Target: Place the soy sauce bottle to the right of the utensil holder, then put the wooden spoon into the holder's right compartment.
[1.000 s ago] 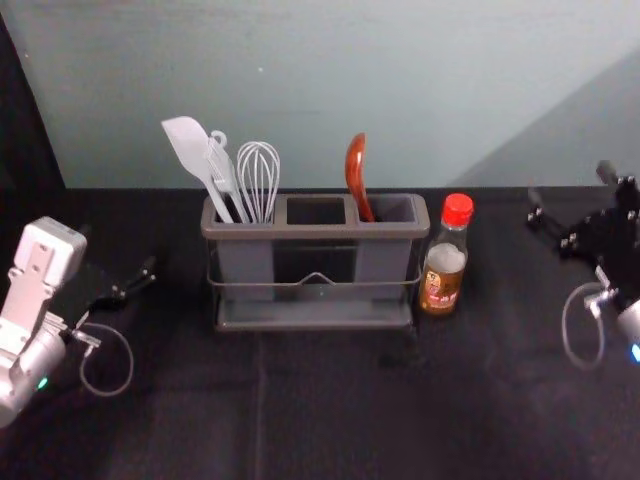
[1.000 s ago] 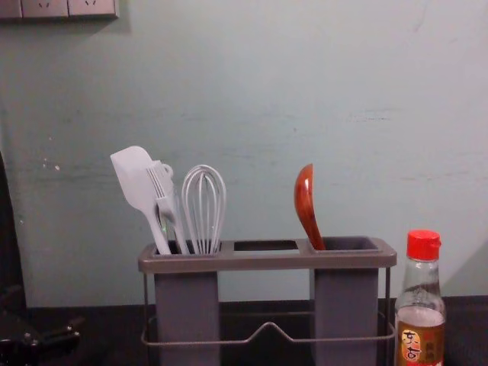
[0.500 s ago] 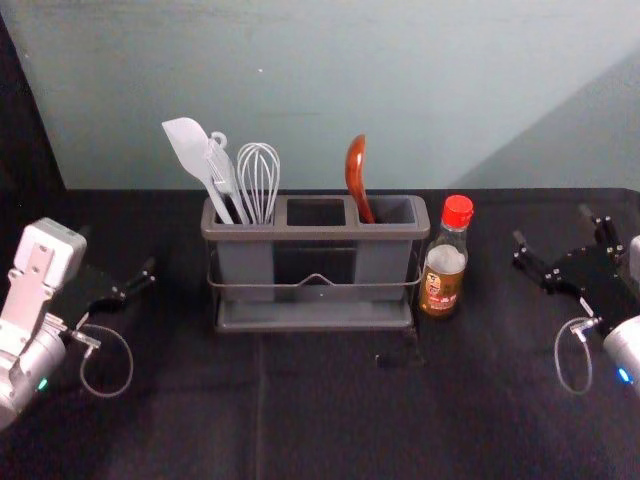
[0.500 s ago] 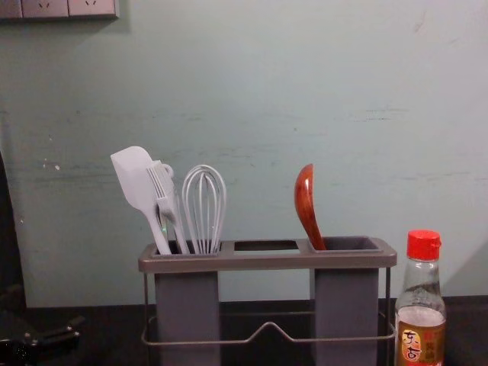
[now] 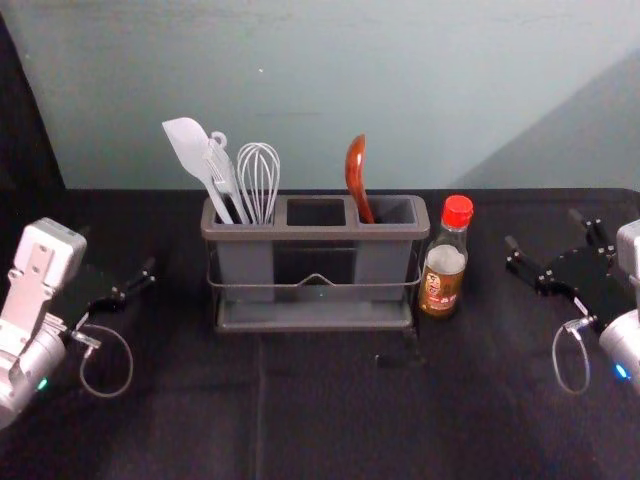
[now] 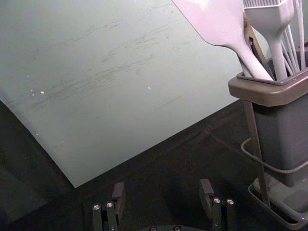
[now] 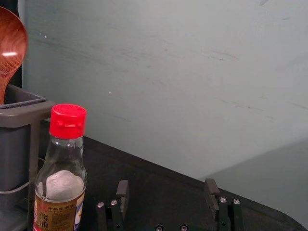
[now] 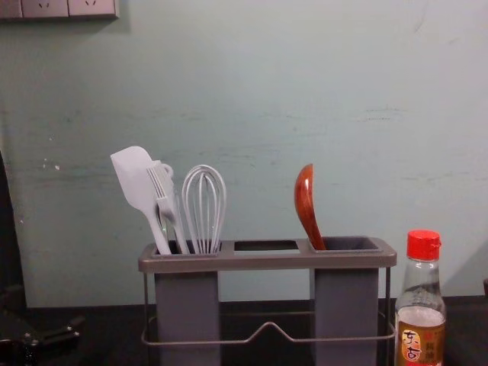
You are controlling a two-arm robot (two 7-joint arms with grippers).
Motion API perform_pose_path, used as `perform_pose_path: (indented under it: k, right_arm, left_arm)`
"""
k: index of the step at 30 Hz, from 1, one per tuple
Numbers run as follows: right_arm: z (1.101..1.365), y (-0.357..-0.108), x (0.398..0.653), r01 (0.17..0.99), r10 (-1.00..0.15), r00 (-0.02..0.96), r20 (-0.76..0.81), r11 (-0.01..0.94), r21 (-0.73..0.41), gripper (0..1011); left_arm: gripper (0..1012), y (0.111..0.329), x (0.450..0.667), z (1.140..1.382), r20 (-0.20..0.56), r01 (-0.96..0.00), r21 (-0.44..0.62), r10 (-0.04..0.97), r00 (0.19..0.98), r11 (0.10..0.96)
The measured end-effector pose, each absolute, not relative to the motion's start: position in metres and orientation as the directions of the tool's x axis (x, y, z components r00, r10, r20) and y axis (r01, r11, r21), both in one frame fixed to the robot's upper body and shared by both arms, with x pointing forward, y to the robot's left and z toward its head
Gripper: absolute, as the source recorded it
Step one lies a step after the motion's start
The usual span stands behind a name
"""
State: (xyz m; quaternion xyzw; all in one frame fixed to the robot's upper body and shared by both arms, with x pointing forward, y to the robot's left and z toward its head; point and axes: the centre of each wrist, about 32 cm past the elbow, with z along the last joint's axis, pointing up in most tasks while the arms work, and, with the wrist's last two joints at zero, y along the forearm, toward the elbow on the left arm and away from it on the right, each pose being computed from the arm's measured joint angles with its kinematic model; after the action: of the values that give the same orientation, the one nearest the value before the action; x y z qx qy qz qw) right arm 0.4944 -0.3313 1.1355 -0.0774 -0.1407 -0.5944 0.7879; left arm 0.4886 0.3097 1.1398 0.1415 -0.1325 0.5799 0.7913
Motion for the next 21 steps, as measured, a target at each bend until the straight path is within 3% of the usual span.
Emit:
perform_pose_path:
  k: [21]
  right_arm:
    - [1.1348,-0.3319,0.4939,0.959,-0.916,0.251,0.311,0.280,0.049,1002]
  left_arm:
    - [1012,0.3097,0.4886,1.1398,0.374,-0.955,0.070,0.880,0.292,0.287]
